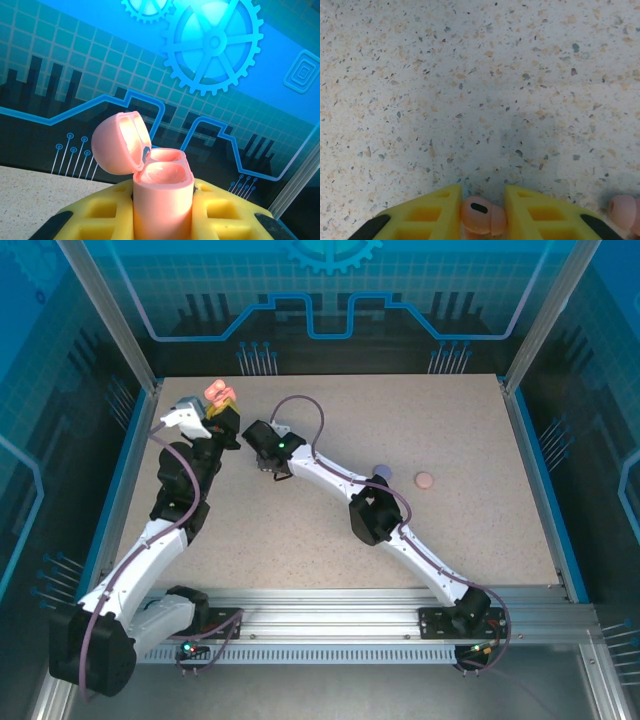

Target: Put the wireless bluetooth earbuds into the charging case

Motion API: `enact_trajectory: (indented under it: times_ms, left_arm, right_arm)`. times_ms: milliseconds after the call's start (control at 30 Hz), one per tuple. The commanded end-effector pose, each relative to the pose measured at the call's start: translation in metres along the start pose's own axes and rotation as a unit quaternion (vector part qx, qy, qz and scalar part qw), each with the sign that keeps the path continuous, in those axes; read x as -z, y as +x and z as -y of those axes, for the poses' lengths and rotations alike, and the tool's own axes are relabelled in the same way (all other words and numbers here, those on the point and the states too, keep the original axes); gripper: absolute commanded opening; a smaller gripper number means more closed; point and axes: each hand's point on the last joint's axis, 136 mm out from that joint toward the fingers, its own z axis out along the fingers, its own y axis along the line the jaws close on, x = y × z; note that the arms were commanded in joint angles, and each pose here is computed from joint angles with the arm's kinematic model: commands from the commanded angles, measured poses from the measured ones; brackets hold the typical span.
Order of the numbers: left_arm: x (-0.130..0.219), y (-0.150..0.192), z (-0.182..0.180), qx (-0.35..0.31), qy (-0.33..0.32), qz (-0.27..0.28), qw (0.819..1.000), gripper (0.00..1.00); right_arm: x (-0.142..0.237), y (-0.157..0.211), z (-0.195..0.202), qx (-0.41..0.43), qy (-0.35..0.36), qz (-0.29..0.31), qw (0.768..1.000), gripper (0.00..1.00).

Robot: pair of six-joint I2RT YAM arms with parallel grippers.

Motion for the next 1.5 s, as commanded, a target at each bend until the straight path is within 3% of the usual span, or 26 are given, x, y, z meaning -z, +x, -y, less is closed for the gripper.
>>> enact_trajectory:
  times_ms: [0, 567, 1000, 1300, 1467]
  left_arm:
    - [0.004, -0.01, 0.002, 0.01, 0.008, 0.023, 1.0, 0.0]
    - [0.005, -0.012, 0.007, 0.007, 0.018, 0.015, 1.0, 0.0]
    - [0.004, -0.008, 0.013, 0.011, 0.032, 0.003, 0.999, 0.0]
    - [0.004, -0.006, 0.013, 0.008, 0.033, -0.001, 0.999, 0.0]
    - [0.004, -0.006, 0.014, 0.005, 0.034, -0.002, 0.999, 0.0]
  right_arm:
    - [-0.018, 0.015, 0.021, 0.0, 0.034, -0.021, 0.999, 0.25]
    - [0.032, 0.028, 0.026, 0.089, 0.059, -0.049, 0.993, 0.21]
    - [0.074, 0.082, 0.047, 0.153, 0.096, -0.094, 0.979, 0.21]
    - [0.068, 0.104, 0.06, 0.132, 0.116, -0.124, 0.977, 0.35]
    - [0.067, 0.108, 0.058, 0.115, 0.113, -0.138, 0.977, 0.35]
